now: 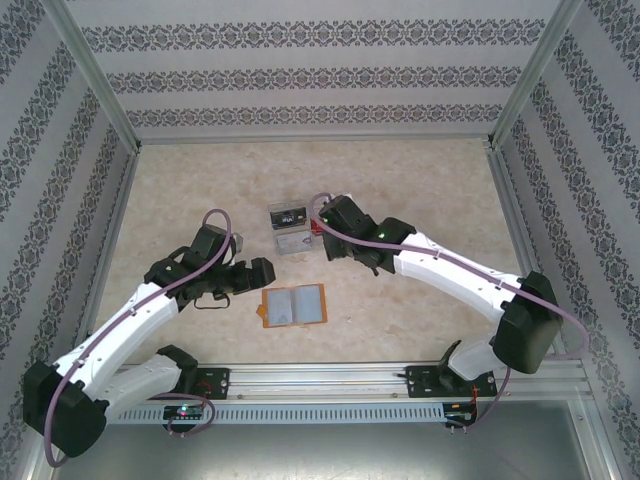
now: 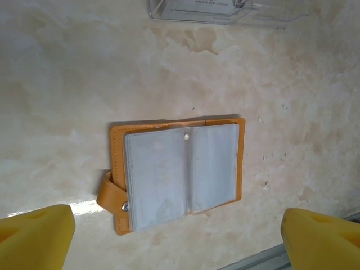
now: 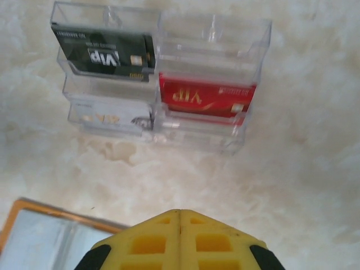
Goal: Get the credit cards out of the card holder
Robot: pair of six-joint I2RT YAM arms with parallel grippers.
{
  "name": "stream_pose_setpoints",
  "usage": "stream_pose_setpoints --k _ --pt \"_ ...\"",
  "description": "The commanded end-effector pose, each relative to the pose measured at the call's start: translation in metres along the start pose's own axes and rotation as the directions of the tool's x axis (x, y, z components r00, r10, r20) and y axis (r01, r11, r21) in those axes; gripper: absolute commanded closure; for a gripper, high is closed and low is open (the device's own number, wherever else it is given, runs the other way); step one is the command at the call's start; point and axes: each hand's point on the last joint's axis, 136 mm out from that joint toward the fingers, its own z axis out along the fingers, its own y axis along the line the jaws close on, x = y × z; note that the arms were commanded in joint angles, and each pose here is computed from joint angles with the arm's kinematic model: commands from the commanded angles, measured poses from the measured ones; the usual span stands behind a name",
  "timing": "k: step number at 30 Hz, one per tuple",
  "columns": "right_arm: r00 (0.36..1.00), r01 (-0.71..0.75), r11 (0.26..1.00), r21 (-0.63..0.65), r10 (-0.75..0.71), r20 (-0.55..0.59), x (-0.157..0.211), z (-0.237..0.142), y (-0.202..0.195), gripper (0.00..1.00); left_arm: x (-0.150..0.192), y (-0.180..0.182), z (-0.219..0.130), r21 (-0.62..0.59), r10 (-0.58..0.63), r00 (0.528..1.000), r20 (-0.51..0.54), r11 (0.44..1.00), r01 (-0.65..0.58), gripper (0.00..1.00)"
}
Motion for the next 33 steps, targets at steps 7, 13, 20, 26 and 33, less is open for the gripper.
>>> stream_pose_setpoints --k 7,13,20,26,33 --pt "0.949 -0.241 0.957 -0.164 0.197 -0.246 0.078 0.018 0.022 1.00 0.002 0.004 0.026 0.012 -0.167 0.986 0.013 0.986 0.167 0.19" --pt "0.916 -0.287 0.940 -0.186 0.213 -0.341 0.120 0.033 0.026 1.00 0.015 0.005 0.035 -0.010 -0.188 0.982 0.006 0.982 0.189 0.21" --pt "0.890 -0.295 0.928 -0.229 0.179 -0.420 0.142 0.048 0.041 1.00 0.032 -0.003 0.056 -0.024 -0.167 0.985 -0.037 0.986 0.166 0.30" --pt "0.877 -0.282 0.932 -0.228 0.154 -0.454 0.150 0.060 0.048 1.00 0.039 -0.008 0.071 -0.024 -0.152 0.987 -0.059 0.988 0.151 0.31" --pt "0.866 -0.279 0.938 -0.203 0.155 -0.476 0.159 0.071 0.047 0.97 0.044 -0.004 0.081 -0.056 -0.139 0.987 -0.082 0.989 0.135 0.36"
